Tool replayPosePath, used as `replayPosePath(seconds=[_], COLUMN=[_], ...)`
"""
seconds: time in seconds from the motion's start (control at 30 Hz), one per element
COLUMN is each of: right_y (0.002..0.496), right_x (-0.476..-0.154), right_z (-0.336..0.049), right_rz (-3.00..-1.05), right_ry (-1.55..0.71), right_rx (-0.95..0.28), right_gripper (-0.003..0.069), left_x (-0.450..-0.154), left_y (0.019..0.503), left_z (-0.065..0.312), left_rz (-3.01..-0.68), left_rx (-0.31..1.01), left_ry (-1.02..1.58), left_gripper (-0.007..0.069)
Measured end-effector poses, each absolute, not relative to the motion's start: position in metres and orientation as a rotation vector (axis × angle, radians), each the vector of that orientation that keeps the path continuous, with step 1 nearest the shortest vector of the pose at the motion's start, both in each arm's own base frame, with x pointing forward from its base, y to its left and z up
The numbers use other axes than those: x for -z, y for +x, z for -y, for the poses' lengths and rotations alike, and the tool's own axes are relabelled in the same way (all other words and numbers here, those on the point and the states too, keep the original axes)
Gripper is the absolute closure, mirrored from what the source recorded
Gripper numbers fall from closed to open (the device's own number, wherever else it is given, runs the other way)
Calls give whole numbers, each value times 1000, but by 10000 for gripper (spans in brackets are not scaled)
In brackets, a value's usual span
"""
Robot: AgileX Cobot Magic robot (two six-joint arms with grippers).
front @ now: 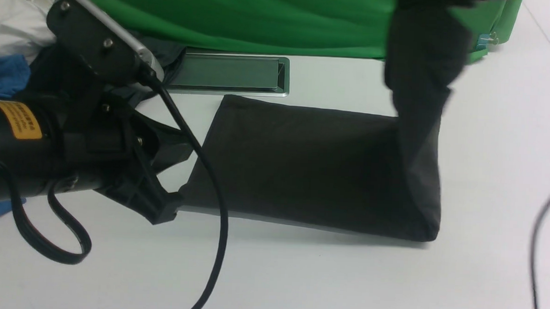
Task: Fold a long-sleeved shirt on a white desktop.
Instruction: 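Fold the right end of the dark garment over onto its left end with the right gripper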
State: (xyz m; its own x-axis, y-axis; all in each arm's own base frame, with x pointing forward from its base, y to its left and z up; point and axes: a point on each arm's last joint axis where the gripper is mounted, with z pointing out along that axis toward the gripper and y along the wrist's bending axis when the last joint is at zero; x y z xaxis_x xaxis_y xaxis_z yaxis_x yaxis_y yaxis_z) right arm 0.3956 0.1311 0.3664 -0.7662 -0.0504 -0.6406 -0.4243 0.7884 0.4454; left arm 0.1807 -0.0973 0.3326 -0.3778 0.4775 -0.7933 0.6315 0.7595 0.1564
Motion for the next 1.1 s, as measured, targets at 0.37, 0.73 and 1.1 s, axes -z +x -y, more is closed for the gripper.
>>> replayPosePath(seconds=[0.37, 0.73, 1.1], right_y=[414, 422, 427], right_x=[-342, -310, -306], right_z=[-204, -238, -252], right_rz=[-2339, -2364, -2332], right_ry=[-499, -517, -408], right_rx=[-897, -957, -1015], right_gripper=[606, 606, 210], left_x=[-331, -331, -331], left_y=[181, 181, 181], left_z=[96, 96, 97], left_rz=[-2056, -2057, -2060], left_rx=[206, 207, 214], left_ry=[822, 821, 818], left_gripper=[607, 607, 607])
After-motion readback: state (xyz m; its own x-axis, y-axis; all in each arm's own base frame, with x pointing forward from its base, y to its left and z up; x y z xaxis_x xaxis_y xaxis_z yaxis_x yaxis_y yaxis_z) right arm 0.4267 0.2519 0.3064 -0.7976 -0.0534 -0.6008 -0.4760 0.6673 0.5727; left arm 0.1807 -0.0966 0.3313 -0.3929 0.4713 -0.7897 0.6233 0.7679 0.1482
